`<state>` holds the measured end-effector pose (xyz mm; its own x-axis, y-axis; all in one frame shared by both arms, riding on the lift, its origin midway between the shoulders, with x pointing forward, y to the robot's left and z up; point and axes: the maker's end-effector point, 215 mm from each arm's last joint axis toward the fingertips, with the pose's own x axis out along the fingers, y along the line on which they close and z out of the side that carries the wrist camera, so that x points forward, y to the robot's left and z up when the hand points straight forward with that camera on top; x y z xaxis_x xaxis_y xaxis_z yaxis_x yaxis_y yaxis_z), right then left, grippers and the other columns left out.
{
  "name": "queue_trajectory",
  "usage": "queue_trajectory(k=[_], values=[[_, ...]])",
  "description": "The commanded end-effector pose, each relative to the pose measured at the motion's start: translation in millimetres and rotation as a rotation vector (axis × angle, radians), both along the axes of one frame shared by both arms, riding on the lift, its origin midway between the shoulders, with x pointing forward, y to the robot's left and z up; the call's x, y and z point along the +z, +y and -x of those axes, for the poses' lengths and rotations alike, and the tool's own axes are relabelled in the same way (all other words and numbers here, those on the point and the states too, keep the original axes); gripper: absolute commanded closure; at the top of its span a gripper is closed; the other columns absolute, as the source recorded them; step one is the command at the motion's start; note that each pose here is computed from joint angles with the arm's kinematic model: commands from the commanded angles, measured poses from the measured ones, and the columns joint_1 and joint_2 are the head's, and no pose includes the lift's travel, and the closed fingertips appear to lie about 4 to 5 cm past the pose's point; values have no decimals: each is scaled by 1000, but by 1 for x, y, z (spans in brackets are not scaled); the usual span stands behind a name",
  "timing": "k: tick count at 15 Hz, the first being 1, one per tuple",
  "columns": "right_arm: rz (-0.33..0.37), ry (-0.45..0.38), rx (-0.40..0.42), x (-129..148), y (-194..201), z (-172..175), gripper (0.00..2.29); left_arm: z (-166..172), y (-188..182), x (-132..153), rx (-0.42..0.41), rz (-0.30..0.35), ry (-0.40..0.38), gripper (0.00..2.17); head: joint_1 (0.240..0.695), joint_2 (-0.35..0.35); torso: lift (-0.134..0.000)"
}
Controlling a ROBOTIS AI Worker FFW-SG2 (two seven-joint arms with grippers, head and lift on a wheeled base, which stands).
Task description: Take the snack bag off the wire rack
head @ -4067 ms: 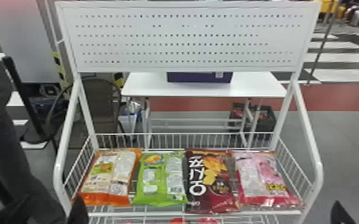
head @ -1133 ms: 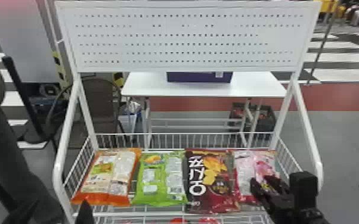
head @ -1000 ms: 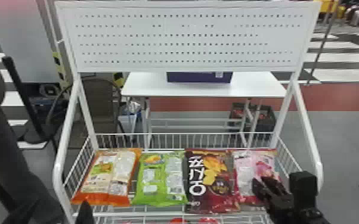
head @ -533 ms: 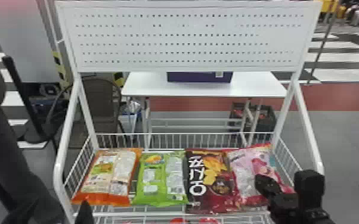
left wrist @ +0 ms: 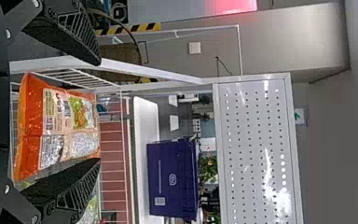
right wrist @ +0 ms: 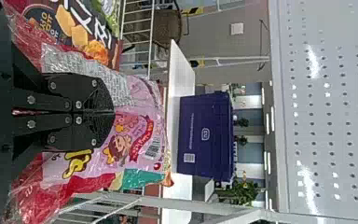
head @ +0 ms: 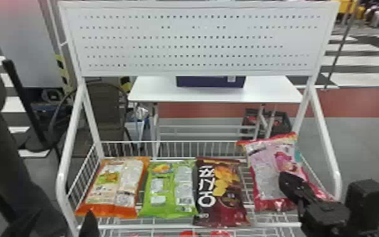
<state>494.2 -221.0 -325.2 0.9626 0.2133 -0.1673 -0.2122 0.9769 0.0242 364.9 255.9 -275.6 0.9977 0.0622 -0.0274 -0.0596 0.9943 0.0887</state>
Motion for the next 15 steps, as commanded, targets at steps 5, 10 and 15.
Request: queue_trajectory(k=[5, 10, 15], values=[[-53, -67, -21, 32, -8, 71, 2074, 2, 2, 2, 2, -3, -2, 164, 499, 0, 0], [-48, -107, -59, 47, -32, 106, 2074, 2, 0, 6, -5, -3, -8, 164, 499, 0, 0], [-52, -98, -72, 44, -37, 118, 2074, 4, 6, 8, 3, -5, -12, 164, 499, 0, 0]])
